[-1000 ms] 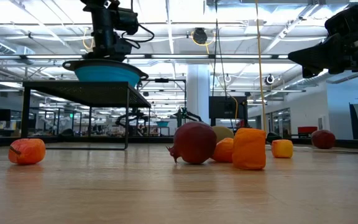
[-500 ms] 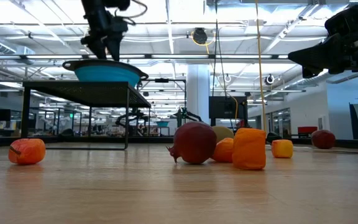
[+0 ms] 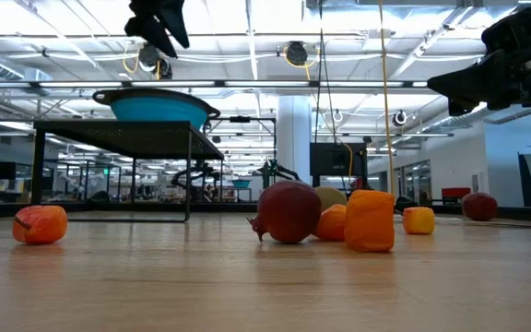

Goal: Pick & Place Fruit
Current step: Put the brown kiwi into the blue strainer bowl on the shelf

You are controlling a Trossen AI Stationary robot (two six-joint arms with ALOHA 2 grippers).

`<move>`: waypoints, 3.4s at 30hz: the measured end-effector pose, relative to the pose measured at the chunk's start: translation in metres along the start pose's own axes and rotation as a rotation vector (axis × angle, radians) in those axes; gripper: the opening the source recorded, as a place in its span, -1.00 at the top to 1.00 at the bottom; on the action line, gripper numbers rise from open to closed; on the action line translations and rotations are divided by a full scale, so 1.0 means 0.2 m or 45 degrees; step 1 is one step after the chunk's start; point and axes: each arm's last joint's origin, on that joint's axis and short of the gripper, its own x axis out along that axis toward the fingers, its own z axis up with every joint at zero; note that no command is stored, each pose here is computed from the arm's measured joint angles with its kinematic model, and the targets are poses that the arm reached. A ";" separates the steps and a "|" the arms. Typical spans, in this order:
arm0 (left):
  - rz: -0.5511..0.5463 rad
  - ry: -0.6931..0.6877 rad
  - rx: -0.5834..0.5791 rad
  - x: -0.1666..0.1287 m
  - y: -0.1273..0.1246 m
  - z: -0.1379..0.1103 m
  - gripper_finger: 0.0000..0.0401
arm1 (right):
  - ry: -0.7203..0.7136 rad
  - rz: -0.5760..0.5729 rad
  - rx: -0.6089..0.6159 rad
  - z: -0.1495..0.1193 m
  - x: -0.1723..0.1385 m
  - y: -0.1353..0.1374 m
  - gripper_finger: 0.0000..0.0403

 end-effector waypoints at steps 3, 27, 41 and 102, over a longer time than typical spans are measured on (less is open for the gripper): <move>-0.056 0.003 0.057 -0.01 -0.08 -0.02 -0.15 | 0.000 0.000 0.000 0.00 0.00 0.00 1.00; -0.260 -0.198 0.502 -0.21 -0.61 -0.30 0.58 | -0.095 -0.002 -0.011 0.04 0.00 0.00 1.00; -0.378 -0.268 0.628 0.03 -0.77 -0.55 0.95 | -0.040 0.002 0.098 0.02 0.00 0.00 1.00; -0.787 -0.872 0.579 0.14 -0.09 -1.07 0.96 | 1.030 0.156 0.077 0.37 0.22 -0.04 1.00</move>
